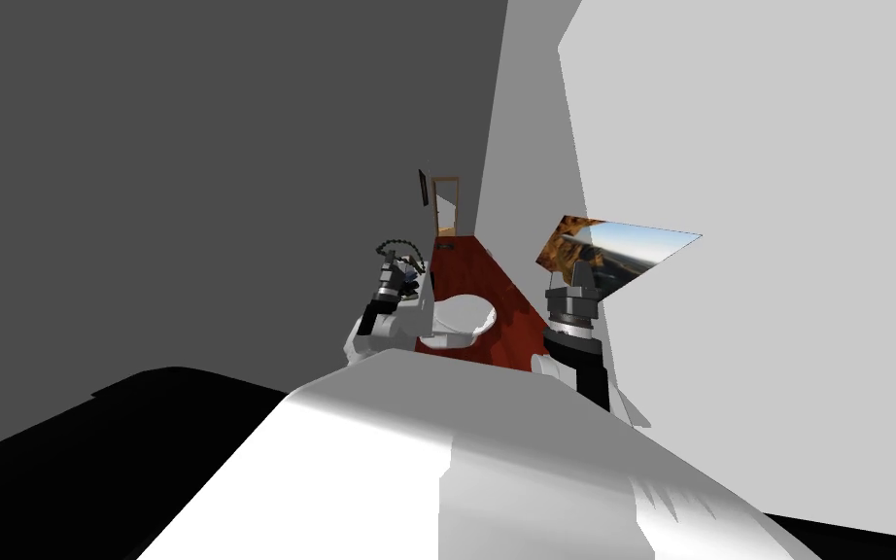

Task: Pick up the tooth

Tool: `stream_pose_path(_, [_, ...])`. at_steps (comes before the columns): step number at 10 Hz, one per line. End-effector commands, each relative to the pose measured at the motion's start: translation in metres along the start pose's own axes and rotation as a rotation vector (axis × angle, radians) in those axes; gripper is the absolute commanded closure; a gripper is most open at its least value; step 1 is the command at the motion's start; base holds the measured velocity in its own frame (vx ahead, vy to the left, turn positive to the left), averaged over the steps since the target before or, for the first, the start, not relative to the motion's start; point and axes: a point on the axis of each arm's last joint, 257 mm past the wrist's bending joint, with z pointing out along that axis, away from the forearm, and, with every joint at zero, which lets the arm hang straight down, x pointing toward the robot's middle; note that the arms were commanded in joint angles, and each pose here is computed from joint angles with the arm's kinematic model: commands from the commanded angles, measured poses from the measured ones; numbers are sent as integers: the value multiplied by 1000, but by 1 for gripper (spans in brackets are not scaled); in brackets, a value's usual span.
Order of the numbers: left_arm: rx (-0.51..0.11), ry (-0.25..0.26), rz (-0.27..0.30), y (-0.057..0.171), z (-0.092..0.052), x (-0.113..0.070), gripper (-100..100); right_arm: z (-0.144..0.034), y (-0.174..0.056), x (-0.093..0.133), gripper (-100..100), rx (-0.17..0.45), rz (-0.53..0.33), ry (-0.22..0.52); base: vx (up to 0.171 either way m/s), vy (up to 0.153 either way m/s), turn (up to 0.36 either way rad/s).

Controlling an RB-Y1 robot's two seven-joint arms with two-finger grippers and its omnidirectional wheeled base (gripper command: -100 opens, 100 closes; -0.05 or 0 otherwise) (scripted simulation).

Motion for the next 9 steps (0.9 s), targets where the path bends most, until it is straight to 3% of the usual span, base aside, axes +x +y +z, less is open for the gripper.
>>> stream_pose_path(1, [-40,4,-21,11,4,3,-100,0,0,0,0,0,0,0,-58,3,-13])
stream_pose_path(2, [-64,4,-21,17,4,3,-100,0,0,0,0,0,0,0,-23,6,4])
stream_pose_path(3, [-70,12,-63,18,14,5,-100,0,0,0,0,0,0,0,-45,4,-21])
stream_pose_path(5, [-121,13,-62,31,13,6,-100,0,0,0,0,0,0,0,-37,4,-9])
stream_pose_path(6, [-128,22,-105,33,23,9,-100,0,0,0,0,0,0,0,-47,9,-20])
stream_pose_path(8, [-181,23,-104,46,21,10,-100,0,0,0,0,0,0,0,-39,-1,-11])
stream_pose_path(9, [-198,34,-148,49,31,14,-100,0,0,0,0,0,0,0,-53,2,-27])
